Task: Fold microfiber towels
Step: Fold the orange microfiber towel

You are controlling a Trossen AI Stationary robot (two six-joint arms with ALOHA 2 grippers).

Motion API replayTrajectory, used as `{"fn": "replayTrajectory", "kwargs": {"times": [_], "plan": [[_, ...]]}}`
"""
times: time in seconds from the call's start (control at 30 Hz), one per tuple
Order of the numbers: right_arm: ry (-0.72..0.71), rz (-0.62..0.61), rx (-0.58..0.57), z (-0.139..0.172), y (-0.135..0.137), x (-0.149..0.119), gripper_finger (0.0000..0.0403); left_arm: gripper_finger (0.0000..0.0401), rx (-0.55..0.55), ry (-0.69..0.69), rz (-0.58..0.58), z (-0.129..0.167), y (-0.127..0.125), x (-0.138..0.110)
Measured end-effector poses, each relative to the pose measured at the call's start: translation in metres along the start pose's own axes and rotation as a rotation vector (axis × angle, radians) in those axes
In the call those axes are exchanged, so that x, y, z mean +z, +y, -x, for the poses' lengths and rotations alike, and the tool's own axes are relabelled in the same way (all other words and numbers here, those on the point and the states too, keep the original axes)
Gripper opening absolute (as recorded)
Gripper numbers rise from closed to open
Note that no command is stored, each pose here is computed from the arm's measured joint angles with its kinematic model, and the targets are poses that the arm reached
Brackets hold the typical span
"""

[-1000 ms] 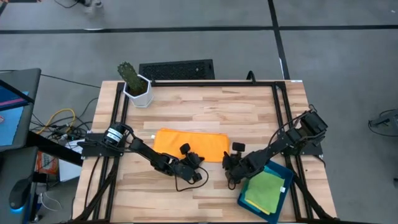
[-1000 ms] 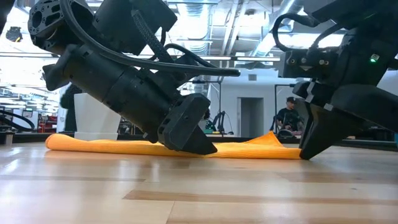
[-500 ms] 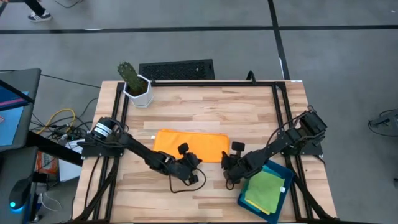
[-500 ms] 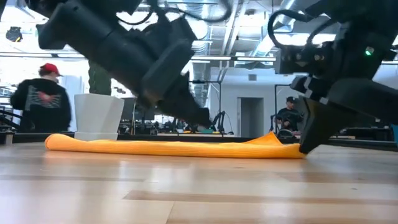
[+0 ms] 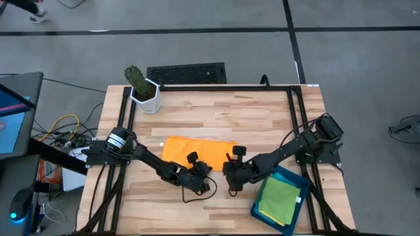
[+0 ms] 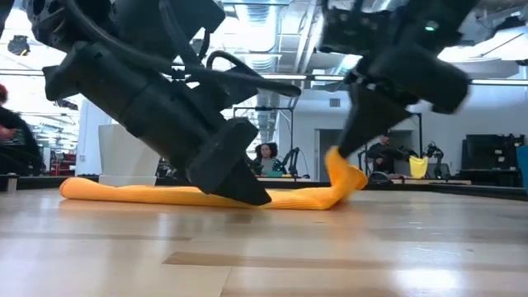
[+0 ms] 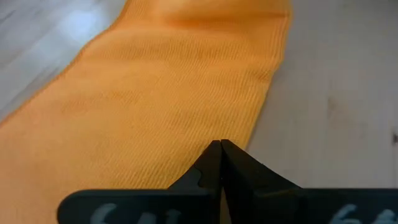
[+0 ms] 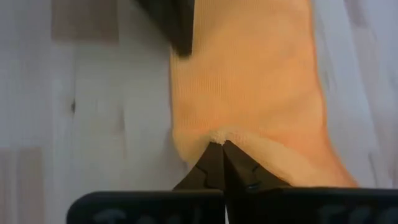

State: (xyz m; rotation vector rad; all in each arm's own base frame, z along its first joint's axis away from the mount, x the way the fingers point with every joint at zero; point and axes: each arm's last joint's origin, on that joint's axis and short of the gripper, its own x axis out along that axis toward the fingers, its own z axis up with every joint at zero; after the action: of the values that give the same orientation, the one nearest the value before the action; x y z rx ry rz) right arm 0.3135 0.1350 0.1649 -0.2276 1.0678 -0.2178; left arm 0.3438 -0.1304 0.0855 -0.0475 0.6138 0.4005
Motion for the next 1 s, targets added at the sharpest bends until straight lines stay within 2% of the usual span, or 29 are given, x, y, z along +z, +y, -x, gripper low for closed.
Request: {"fn": "replayTrajectory", "kwargs": {"times": [0.5,0.7,0.83,1.0], "plan": [[-0.255,-0.019,0.067,-0.013,-0.015,0.038,0.0011,0.0000,-0.009,-0.024,0.018,-0.005,-0.003,-0.003],[-0.226,0.023,0.084,-0.036,-0.009,0.040,0.0012,0.0000,-0.021,-0.029,0.012,-0.005,-0.004,-0.002],[-0.241,0.063,0.058,-0.038,-0.007,0.049,0.0012,0.0000,-0.032,-0.031,0.002,-0.004,-0.006,-0.002],[-0.257,0.074,0.053,-0.037,-0.009,0.057,0.0012,0.0000,-0.137,0.015,-0.047,0.010,-0.012,0.010]]}}
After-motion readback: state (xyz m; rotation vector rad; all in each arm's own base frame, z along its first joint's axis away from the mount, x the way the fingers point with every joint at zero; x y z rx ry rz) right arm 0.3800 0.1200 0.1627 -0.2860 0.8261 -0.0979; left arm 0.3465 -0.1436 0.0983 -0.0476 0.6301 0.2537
